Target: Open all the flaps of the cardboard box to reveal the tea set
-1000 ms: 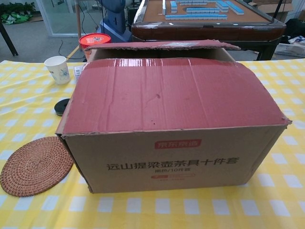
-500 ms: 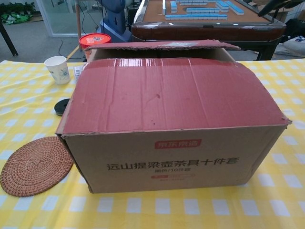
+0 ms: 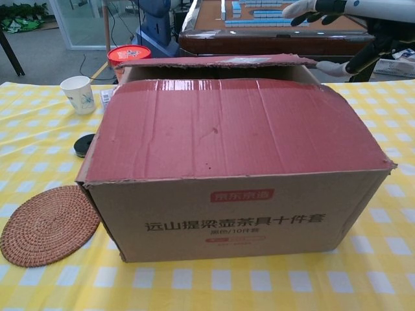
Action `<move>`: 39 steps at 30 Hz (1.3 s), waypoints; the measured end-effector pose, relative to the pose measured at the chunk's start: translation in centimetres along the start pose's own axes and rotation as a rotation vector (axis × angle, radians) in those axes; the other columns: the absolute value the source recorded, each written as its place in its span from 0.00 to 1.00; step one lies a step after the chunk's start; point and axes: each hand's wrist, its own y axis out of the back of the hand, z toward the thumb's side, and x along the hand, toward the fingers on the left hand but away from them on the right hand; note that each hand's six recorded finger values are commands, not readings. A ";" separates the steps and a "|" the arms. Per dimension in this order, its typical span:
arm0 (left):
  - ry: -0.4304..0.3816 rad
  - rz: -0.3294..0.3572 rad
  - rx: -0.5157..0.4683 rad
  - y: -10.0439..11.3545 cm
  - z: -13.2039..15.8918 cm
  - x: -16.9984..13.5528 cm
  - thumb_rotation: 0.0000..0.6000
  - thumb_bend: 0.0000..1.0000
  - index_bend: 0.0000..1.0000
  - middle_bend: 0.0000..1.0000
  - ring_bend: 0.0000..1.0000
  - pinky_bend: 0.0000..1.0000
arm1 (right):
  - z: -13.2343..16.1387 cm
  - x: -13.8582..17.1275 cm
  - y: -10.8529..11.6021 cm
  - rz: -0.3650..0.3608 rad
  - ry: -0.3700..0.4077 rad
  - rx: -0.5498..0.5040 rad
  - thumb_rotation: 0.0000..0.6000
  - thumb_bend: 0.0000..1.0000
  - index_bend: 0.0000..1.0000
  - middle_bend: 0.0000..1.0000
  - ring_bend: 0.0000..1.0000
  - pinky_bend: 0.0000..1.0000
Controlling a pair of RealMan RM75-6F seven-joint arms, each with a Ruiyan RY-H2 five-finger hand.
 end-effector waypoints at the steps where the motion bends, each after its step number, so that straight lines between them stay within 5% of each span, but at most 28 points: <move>1: 0.003 0.000 0.000 0.0 -0.1 0.0 1.00 0.39 0.36 0.29 0.14 0.00 | -0.1 -0.3 -0.2 0.003 -0.005 0.000 1.00 0.35 0.06 0.10 0.06 0.09; 21: 0.018 -0.005 -0.007 -0.3 -0.9 -0.2 1.00 0.39 0.36 0.29 0.14 0.00 | -0.9 -3.0 -0.7 -0.011 -0.043 0.001 1.00 0.32 0.06 0.10 0.05 0.09; 39: 0.026 -0.009 0.000 -0.3 -1.1 -0.5 1.00 0.39 0.36 0.29 0.14 0.00 | -2.2 -7.9 5.5 -0.184 -0.107 -0.048 1.00 0.32 0.06 0.09 0.05 0.09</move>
